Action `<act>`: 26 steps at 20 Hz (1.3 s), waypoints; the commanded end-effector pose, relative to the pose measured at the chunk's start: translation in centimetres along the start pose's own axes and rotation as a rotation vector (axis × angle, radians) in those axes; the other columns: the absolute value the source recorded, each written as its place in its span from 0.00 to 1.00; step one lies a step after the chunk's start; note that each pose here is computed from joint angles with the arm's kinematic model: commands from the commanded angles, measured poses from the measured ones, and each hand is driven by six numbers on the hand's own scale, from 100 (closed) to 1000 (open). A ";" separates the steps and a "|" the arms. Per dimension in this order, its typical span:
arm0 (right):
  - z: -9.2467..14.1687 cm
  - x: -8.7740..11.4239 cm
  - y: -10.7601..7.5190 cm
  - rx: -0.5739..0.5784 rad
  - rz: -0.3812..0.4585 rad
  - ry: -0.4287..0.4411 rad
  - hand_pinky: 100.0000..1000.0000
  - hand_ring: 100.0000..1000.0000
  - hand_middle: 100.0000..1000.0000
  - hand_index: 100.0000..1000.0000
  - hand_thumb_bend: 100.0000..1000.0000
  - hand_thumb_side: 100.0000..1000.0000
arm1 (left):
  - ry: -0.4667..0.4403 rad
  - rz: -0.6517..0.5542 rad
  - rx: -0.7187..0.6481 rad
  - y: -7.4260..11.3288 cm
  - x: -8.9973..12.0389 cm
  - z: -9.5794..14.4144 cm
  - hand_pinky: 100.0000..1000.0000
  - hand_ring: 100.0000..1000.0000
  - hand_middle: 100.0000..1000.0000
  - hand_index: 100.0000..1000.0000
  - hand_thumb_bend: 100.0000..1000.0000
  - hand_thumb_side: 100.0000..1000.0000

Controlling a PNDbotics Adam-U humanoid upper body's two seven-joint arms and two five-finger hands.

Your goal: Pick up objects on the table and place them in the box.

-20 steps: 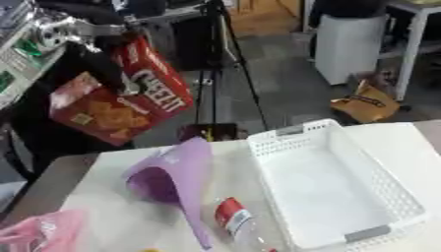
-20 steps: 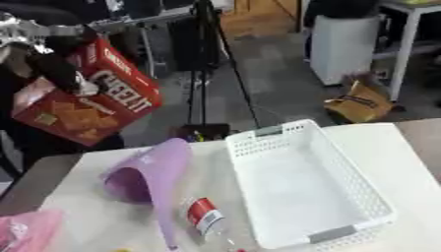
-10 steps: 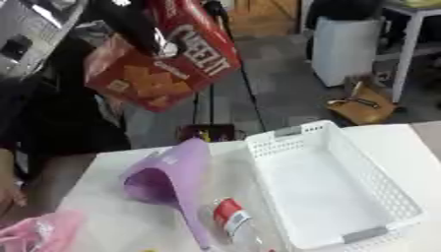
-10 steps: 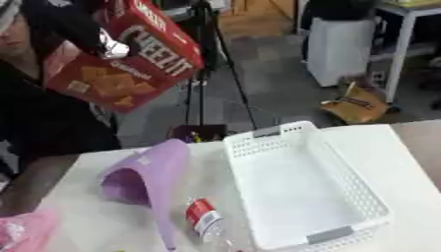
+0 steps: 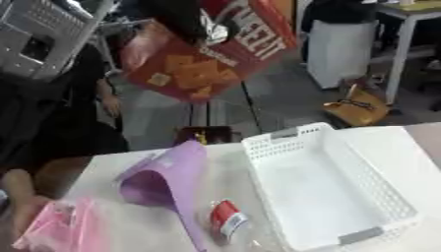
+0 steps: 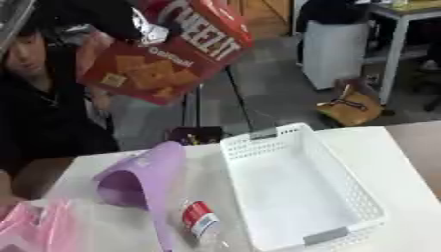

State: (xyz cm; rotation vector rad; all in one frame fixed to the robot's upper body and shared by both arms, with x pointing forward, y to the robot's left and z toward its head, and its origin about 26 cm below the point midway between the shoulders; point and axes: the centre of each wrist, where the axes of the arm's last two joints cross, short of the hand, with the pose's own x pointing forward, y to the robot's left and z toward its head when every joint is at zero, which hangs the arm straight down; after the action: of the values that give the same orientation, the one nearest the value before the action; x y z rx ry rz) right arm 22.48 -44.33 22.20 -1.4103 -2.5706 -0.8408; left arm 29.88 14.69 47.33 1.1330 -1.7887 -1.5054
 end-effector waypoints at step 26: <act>-0.7 0.6 0.6 -0.035 -0.074 -0.030 0.65 0.58 0.51 0.52 0.00 0.67 | -0.049 0.165 0.152 -3.8 7.6 0.6 0.51 0.37 0.26 0.49 0.00 0.27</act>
State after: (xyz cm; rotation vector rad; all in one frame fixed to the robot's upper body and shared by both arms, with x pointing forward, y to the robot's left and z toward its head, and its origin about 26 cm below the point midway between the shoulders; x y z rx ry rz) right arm 22.73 -44.11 22.31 -1.3631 -2.5902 -0.8710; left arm 26.77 8.08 42.11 0.9728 -2.0581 -1.3534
